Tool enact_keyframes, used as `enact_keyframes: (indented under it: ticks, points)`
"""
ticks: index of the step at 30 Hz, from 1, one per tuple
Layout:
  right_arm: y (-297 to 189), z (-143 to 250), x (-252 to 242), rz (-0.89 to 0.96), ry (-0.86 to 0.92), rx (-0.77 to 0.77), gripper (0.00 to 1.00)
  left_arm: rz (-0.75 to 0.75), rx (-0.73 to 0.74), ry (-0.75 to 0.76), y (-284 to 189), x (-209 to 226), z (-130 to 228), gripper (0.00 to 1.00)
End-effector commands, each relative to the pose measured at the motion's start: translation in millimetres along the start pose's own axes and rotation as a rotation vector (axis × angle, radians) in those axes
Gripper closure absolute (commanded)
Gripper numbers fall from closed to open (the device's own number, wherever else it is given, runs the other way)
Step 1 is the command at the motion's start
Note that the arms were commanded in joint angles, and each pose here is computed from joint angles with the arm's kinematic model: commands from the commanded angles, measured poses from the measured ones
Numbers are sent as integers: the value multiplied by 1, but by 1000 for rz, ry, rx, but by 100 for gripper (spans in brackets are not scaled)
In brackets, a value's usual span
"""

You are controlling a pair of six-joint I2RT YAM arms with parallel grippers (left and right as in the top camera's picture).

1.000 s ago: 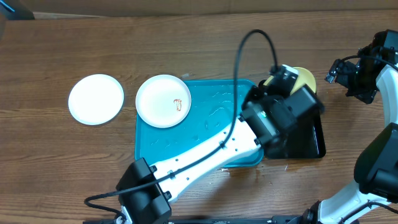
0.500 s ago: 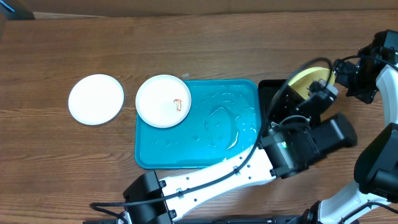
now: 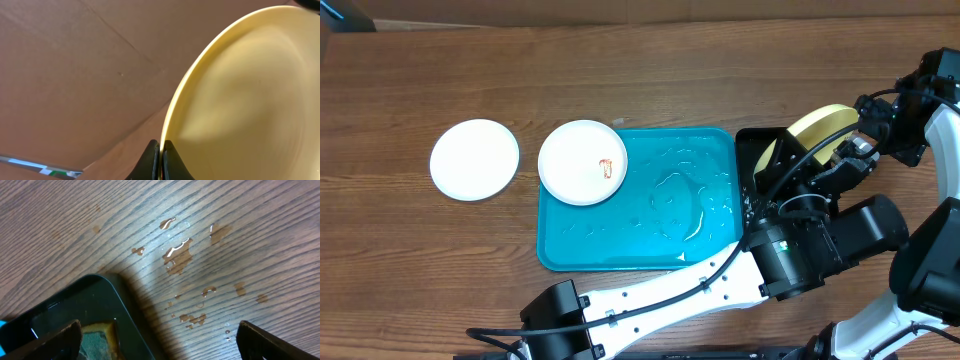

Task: Clean dirty plates on tray and stack at the side
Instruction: 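Lift the yellow plate and tilt it over the black tray, then carry the yellow plate left and stack it on the white plate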

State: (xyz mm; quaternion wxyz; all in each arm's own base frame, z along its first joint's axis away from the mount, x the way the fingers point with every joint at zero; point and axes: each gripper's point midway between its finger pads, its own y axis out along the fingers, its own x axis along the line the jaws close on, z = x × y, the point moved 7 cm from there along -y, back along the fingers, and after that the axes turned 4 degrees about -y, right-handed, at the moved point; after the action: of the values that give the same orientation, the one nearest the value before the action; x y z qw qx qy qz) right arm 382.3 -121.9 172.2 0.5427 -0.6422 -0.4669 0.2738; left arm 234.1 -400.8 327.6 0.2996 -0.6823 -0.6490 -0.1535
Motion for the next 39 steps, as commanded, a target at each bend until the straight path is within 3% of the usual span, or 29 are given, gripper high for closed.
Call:
enact_keyframes:
  ticks: [1,7,12,22,28,39]
  points:
    - [-5,-4,0,-2,2,-22,0,-24,-8,-5,0,3,-7,96]
    - [-5,-4,0,-3,2,-22,0,-15,-2,-80,3,3,-5,96]
    - [-5,-4,0,-3,2,-22,0,136,65,-183,22,-4,7,96]
    - [-5,-4,0,-3,2,-22,0,410,450,-494,105,21,65,96]
    - [-5,-4,0,-3,1,-22,0,406,733,-705,160,81,124,96]
    - [-5,-4,0,-3,1,-22,0,181,1086,-1124,212,242,256,96]
